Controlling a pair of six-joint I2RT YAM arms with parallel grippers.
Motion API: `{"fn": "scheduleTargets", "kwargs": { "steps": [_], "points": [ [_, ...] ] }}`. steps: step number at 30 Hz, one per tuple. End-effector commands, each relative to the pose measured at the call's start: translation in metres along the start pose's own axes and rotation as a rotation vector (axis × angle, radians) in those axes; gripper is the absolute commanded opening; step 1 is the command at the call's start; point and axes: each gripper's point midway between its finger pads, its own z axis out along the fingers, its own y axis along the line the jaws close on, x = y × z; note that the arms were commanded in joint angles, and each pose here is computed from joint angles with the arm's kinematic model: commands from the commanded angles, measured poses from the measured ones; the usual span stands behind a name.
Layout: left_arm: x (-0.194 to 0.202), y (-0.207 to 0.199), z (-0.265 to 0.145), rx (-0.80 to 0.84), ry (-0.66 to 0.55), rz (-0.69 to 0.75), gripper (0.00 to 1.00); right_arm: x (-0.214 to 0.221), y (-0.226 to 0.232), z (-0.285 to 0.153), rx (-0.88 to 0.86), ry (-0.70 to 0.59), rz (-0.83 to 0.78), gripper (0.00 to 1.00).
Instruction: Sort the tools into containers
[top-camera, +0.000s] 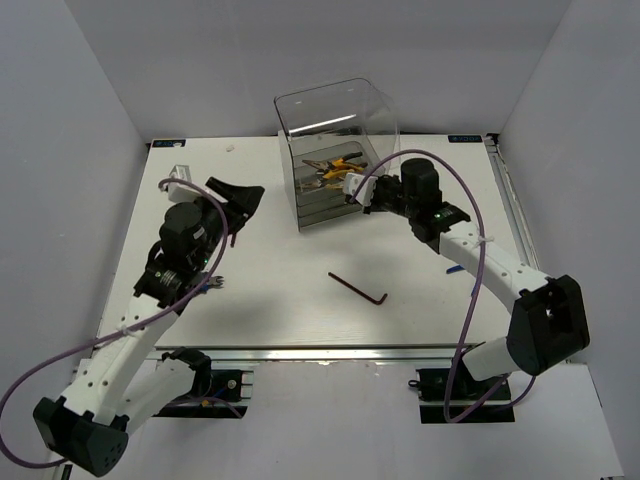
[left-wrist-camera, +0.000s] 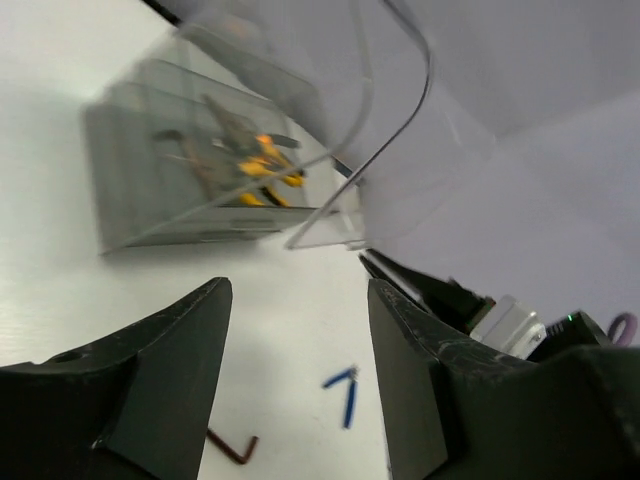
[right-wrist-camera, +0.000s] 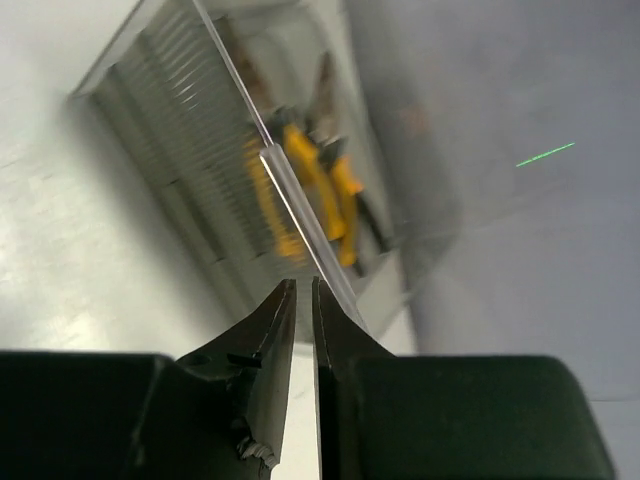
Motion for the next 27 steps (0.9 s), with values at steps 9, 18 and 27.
{"fn": "scheduleTargets", "kwargs": {
  "steps": [9, 18, 27],
  "points": [
    [0.02, 0.057, 0.005, -0.179, 0.019, 0.057, 0.67, 0.04, 0.065, 0.014, -0.152, 0.082, 0.387, 0.23],
    [0.03, 0.058, 0.013, -0.135, 0.025, 0.012, 0.71, 0.031, 0.084, 0.026, -0.278, 0.039, 1.147, 0.64],
    [0.03, 0.058, 0.013, -0.104, -0.006, -0.05, 0.72, 0.07, 0.06, 0.038, -0.082, 0.062, 1.63, 0.66]
  ]
}}
